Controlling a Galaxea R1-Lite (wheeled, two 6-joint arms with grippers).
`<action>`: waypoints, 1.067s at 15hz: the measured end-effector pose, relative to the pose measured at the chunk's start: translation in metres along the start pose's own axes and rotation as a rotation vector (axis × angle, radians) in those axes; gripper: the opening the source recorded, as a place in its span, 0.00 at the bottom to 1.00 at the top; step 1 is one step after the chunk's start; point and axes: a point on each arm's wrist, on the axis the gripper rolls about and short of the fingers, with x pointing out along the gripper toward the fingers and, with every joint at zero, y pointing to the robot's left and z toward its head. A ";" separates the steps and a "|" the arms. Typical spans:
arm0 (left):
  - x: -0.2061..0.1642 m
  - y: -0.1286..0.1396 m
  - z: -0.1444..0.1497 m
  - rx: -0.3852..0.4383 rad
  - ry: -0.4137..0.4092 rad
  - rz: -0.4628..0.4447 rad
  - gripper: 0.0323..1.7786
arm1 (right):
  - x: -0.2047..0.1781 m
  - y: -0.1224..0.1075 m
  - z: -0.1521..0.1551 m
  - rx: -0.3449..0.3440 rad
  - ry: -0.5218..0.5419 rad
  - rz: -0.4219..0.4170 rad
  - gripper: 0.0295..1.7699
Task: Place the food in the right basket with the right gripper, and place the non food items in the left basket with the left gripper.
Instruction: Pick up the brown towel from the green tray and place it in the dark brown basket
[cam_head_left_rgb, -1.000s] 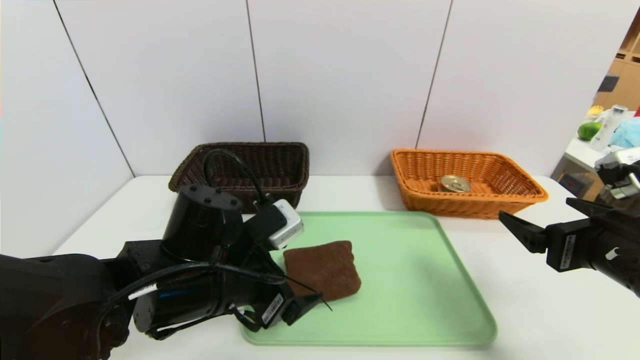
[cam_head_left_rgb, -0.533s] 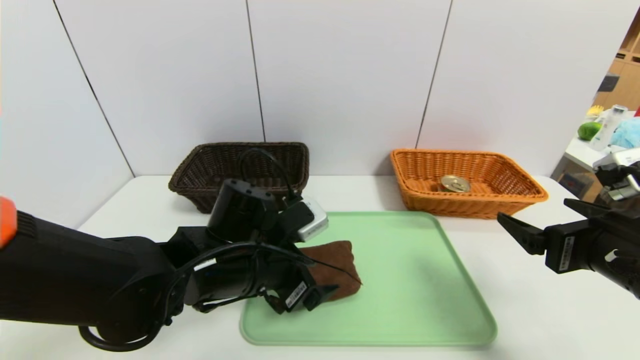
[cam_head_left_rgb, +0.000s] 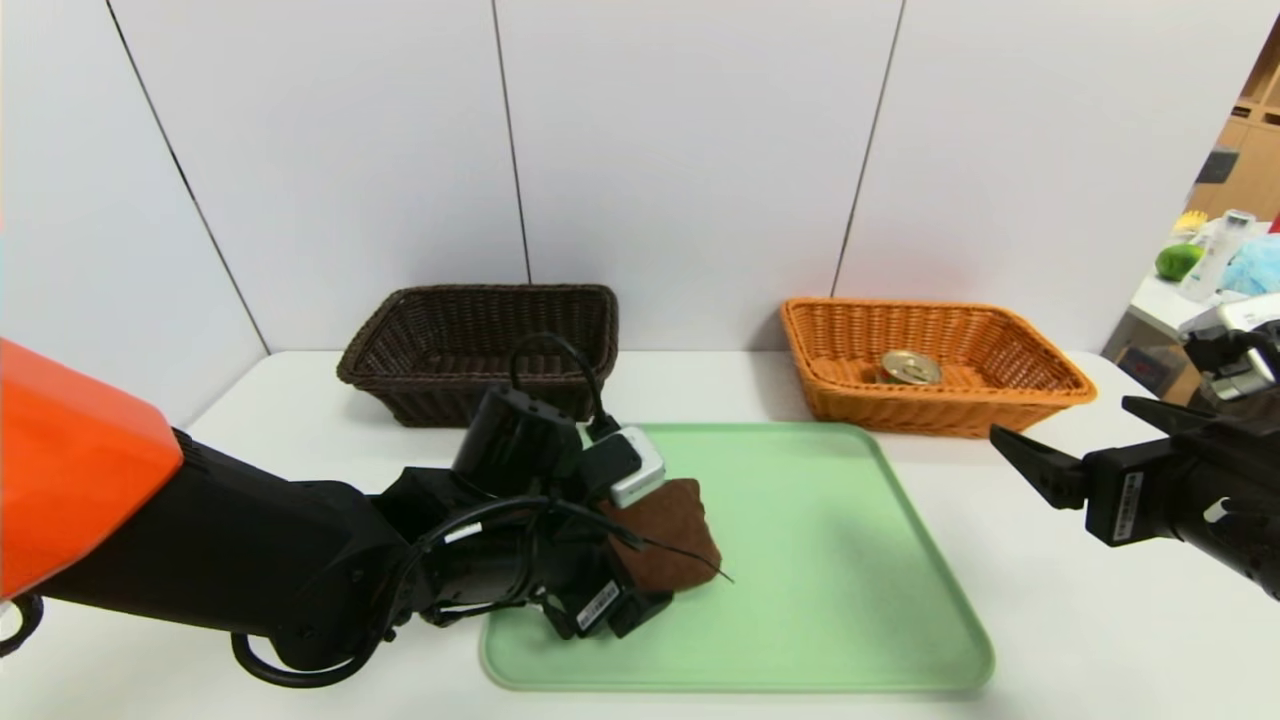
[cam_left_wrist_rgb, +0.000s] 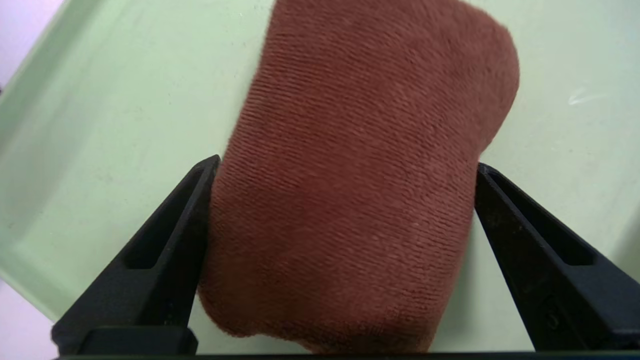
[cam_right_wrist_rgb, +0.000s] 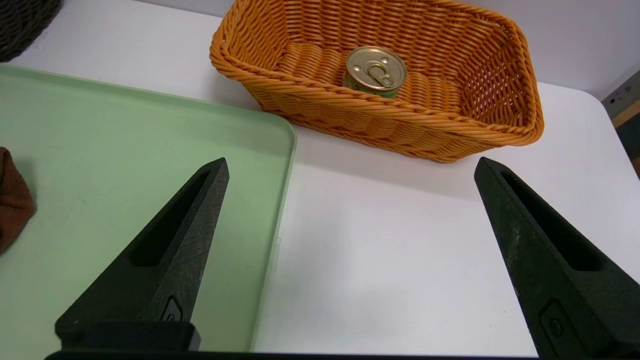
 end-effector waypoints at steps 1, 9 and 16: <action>0.001 0.000 -0.001 -0.002 0.005 -0.001 0.87 | 0.000 0.000 0.000 -0.001 0.001 0.002 0.96; -0.002 0.000 0.002 -0.014 -0.008 0.008 0.34 | 0.001 0.002 -0.001 -0.003 0.007 0.006 0.96; -0.035 -0.002 0.020 0.008 -0.103 0.054 0.34 | 0.004 0.002 -0.003 -0.005 0.019 0.006 0.96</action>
